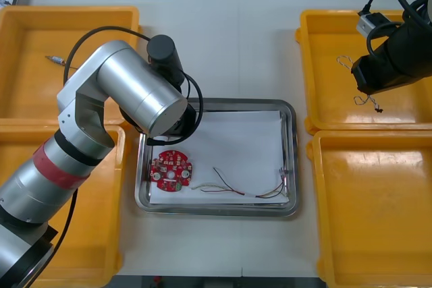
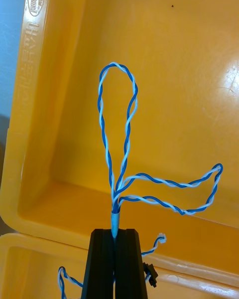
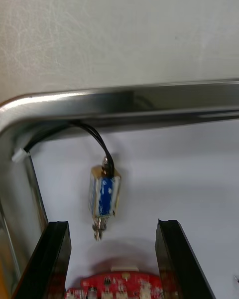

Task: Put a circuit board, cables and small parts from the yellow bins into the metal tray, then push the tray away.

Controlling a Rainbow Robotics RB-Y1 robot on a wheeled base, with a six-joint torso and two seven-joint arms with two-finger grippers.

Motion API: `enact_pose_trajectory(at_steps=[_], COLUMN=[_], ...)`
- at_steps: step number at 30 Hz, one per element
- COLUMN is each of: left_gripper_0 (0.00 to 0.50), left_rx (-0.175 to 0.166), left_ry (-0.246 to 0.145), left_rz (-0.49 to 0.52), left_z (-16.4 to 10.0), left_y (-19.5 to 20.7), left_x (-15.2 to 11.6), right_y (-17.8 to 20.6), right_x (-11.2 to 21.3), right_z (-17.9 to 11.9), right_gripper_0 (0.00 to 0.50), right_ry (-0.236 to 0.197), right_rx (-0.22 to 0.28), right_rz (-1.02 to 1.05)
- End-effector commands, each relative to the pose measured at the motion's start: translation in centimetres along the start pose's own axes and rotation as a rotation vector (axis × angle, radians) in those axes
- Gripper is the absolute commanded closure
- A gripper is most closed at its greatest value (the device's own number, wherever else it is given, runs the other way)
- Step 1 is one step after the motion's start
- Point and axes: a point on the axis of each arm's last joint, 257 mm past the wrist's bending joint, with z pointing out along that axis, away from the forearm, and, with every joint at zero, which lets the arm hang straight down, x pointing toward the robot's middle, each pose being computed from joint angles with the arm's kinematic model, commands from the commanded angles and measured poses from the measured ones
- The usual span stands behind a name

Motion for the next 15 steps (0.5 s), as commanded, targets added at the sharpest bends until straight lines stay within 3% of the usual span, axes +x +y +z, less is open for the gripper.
enact_pose_trajectory(at_steps=[1, 6, 10, 15], left_gripper_0=[0.0, 0.0, 0.0, 0.0], left_rx=[0.092, 0.099, 0.104, 0.071], left_ry=[-0.064, -0.057, -0.078, -0.078], left_rz=[0.068, 0.048, 0.026, -0.001], left_z=[-5.7, -8.3, -9.3, -9.3], left_y=[-2.1, -1.3, -0.7, 1.4], left_x=[-3.1, -3.9, -5.3, -6.9], right_y=[-0.1, -0.1, -0.1, -0.4], right_x=[0.0, 0.0, 0.0, 0.6], right_z=[-0.7, -0.7, -0.7, -0.1], right_gripper_0=[0.5, 0.5, 0.5, 0.5], right_ry=[-0.007, -0.007, -0.007, 0.009], right_rx=[0.017, 0.017, 0.017, 0.019], right_rz=[0.0, 0.0, 0.0, 0.013])
